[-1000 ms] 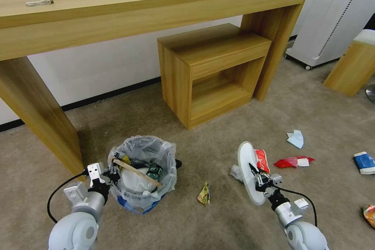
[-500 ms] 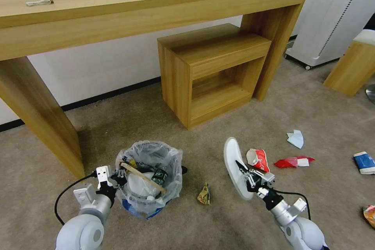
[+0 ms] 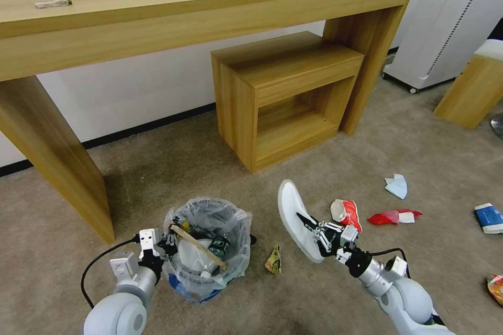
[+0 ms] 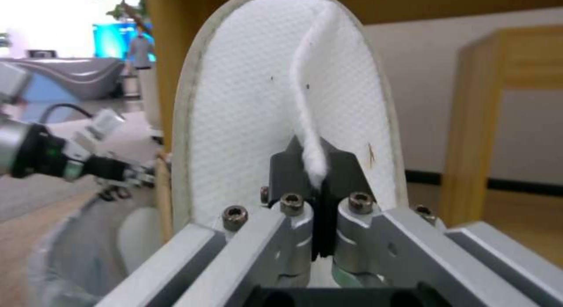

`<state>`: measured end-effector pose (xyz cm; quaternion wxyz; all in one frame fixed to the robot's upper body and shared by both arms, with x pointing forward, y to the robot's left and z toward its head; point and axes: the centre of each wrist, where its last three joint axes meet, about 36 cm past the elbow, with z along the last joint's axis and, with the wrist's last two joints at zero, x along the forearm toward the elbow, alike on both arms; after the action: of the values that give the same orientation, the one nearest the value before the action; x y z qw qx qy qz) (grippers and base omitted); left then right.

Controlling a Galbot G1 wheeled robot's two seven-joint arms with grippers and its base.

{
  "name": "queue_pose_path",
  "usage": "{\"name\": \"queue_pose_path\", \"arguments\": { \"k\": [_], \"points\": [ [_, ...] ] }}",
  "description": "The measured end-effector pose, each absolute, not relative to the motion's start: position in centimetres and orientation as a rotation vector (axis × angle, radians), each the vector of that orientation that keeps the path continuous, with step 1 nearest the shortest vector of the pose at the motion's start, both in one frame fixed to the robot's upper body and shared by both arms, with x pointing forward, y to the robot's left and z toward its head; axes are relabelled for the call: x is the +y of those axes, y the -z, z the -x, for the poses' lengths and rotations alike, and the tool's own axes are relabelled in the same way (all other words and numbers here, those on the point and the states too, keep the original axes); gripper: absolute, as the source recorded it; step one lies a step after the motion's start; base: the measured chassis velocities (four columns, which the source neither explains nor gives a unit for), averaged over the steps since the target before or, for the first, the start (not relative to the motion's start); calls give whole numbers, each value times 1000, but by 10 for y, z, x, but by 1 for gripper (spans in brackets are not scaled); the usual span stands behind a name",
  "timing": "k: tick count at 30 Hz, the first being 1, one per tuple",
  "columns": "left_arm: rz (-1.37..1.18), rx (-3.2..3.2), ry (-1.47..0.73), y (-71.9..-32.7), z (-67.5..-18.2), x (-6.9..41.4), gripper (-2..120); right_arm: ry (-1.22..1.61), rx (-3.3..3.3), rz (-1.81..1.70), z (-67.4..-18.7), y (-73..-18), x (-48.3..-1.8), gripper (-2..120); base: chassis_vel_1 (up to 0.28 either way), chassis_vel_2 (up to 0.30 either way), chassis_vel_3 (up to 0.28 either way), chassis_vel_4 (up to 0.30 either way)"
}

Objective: Pick up the trash bin and place the garbage on the floor into it.

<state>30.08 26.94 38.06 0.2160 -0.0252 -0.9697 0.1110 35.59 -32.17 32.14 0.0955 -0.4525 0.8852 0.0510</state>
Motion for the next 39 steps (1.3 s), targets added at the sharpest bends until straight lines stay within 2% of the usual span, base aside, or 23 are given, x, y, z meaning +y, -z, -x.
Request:
{"name": "queue_pose_path", "arguments": {
  "k": [10, 39],
  "points": [
    [80, -2684, -301, -377, -299, 262, 2, -173, 2502, 1392, -364, -358, -291, 0, 0, 0, 0, 0],
    [84, -2677, -327, -372, -297, 245, 2, -383, 2462, 1306, -354, -378, -213, 0, 0, 0, 0, 0]
  ]
}}
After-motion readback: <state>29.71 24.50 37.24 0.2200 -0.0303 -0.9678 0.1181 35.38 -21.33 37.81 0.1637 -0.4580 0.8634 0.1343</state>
